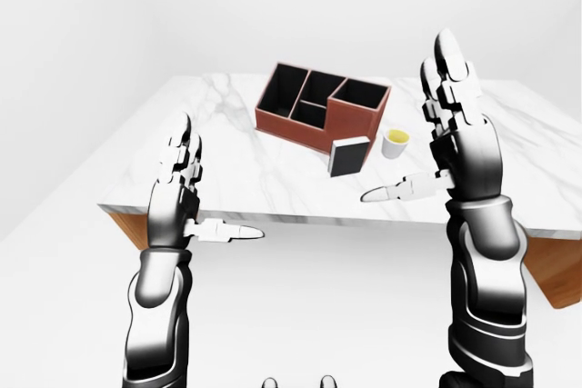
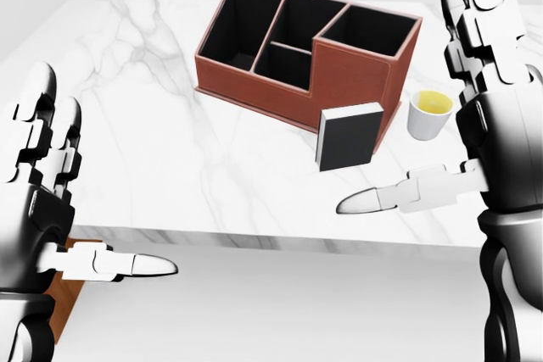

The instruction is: Pick up the book and place it in the right compartment of the caddy.

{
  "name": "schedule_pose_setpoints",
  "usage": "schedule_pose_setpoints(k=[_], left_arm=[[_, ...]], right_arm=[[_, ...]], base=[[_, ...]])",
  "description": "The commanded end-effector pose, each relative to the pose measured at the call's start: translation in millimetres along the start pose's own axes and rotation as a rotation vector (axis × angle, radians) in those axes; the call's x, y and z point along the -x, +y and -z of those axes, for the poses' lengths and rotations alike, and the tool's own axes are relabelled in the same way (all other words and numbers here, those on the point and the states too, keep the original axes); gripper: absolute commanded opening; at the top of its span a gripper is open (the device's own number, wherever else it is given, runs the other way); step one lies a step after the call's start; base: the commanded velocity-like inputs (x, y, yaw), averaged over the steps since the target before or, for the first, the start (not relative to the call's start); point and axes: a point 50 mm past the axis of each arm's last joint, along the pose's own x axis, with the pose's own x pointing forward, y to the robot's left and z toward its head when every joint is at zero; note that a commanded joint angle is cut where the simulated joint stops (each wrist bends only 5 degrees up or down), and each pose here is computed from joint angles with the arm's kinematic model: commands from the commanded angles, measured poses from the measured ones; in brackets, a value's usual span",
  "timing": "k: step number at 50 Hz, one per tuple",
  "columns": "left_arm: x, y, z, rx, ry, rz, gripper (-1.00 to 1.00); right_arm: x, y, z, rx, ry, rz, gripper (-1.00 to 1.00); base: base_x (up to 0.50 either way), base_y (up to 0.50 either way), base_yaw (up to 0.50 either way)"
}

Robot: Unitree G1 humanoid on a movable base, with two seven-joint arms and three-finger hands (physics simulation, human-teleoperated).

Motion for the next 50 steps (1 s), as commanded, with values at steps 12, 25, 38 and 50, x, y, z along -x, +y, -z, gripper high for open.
schedule_pose_setpoints(k=[12,25,38,50], left_arm=[[-0.1,-0.5,-9.2,-0.009,-0.039,-0.001,1.00],[-0.7,-1.7,-13.1,-0.017,-0.056,0.004,1.00],[0.4,-2.9,-12.0,-0.019,-0.049,0.006,1.00],[0.4,-4.2,-9.8,-0.024,-0.039,0.012,1.00]], right_arm=[[-3.6,-0.8,3.1,-0.005,0.007,0.013,1.00],[-4.3,-0.8,3.4,-0.006,0.007,0.008,1.00],[-3.6,-1.2,5.7,-0.007,0.018,0.011,1.00],[-2.4,-0.6,7.0,-0.008,0.025,0.005,1.00]], base=[[0.18,0.02,0.00],[0.18,0.02,0.00],[0.18,0.02,0.00],[0.18,0.02,0.00]])
